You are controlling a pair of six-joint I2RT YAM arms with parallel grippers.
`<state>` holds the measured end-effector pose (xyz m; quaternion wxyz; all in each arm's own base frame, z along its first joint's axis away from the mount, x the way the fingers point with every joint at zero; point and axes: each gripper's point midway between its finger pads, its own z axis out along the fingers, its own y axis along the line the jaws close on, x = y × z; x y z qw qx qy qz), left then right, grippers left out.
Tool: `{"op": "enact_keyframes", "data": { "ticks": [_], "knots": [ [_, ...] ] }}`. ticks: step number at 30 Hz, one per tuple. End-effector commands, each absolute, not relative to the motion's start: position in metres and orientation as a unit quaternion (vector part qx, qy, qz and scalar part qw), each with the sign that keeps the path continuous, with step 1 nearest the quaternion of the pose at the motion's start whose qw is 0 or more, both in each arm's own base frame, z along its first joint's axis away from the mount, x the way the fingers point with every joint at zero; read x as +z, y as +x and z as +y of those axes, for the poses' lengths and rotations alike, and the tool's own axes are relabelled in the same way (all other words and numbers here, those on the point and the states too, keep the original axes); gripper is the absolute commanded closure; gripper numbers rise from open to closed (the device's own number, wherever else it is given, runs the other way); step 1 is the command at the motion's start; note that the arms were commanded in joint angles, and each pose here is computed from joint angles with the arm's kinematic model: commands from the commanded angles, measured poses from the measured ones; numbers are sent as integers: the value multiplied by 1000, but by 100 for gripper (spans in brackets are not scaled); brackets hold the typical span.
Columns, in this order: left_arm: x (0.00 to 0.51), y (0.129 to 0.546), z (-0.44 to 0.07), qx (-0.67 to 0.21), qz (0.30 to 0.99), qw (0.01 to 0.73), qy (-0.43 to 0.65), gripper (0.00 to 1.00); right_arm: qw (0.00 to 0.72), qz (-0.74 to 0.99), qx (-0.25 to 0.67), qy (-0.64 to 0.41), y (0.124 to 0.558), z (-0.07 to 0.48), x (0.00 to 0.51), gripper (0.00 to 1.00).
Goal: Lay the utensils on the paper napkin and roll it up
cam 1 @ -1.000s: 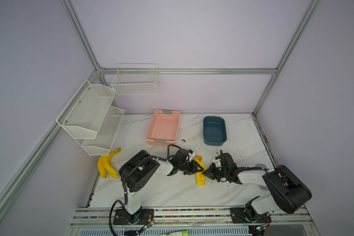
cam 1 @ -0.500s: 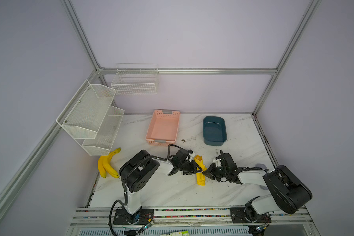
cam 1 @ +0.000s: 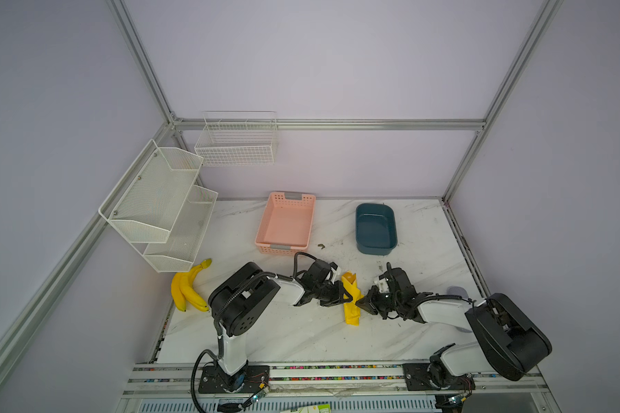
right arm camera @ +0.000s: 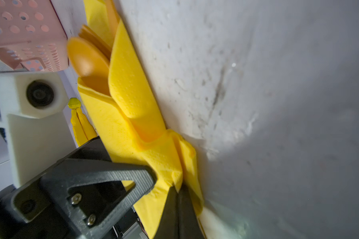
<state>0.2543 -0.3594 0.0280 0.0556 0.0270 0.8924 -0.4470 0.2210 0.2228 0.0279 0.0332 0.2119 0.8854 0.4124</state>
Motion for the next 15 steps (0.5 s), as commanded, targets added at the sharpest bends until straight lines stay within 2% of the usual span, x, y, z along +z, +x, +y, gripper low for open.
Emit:
{"op": "enact_keyframes", "data": {
  "ticks": [1,7,15],
  "knots": [
    [41,270,-353,-428,900,79,30,84,42,887,406,217,229,222,40,94],
    [85,290,-345,-426,894,129,48,86,108,871,439,191,251,225,99,86],
    [175,327,-330,-451,859,230,79,86,199,846,478,127,283,235,175,74]
  ]
}}
